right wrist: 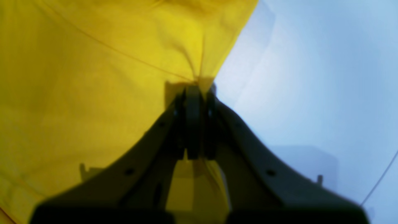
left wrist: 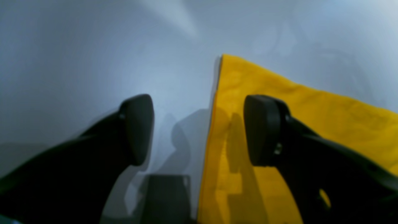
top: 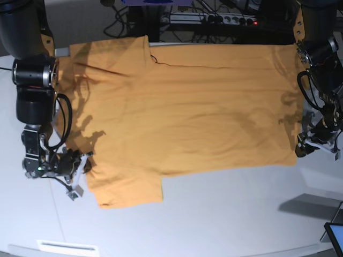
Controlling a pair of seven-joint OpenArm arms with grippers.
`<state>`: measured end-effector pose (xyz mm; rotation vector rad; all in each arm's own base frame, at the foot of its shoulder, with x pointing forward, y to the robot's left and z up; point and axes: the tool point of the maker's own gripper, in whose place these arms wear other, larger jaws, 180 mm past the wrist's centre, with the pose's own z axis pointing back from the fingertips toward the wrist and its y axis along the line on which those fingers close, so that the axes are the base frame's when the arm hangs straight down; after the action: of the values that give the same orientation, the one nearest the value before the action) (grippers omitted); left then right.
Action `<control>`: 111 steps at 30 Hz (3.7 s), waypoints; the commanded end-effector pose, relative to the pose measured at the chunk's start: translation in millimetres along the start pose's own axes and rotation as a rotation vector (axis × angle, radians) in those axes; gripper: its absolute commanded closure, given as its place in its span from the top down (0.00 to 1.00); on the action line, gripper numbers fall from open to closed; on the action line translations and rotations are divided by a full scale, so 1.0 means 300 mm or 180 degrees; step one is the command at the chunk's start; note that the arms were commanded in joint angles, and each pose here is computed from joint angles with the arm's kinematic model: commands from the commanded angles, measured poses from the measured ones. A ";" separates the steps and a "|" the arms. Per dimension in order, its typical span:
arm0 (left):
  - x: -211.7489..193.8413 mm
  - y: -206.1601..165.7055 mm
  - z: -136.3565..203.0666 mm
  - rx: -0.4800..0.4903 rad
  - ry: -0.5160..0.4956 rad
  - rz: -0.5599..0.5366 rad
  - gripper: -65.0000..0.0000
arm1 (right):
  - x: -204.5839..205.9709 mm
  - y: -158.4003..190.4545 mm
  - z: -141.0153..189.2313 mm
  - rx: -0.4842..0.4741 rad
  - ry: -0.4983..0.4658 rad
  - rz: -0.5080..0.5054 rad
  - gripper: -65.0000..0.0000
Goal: Fold the T-shirt properly
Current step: 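Close both grippers on the hem corners of the shirt, then lift the hem with both grippers and carry it toward the shoulder edge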
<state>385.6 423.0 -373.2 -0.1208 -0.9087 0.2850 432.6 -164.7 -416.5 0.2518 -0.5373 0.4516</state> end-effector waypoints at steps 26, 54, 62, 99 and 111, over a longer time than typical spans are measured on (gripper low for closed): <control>0.046 -0.144 -0.071 -0.0220 0.0054 -0.0211 0.68 | -0.072 -0.024 0.024 -0.0138 0.0149 0.0127 0.00; 0.024 -0.161 -0.079 -0.0253 0.0078 -0.0219 0.00 | -0.075 -0.023 0.023 -0.0137 0.0153 0.0125 0.00; 0.042 -0.137 -0.066 -0.0210 0.0051 -0.0241 0.00 | -0.075 -0.023 0.023 -0.0137 0.0153 0.0125 0.00; 0.210 -0.266 -0.074 -0.0368 -0.0144 -0.0781 0.00 | 0.116 -0.060 0.083 -0.0249 -0.0272 0.0245 0.00; 0.198 -0.262 -0.047 -0.0354 -0.0172 -0.0929 0.00 | 0.136 -0.101 0.159 -0.0470 -0.0332 0.0428 0.00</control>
<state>434.9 356.1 -345.9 -0.0970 -0.9102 -0.0318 441.3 -184.7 -381.8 0.1238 -0.6268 0.5310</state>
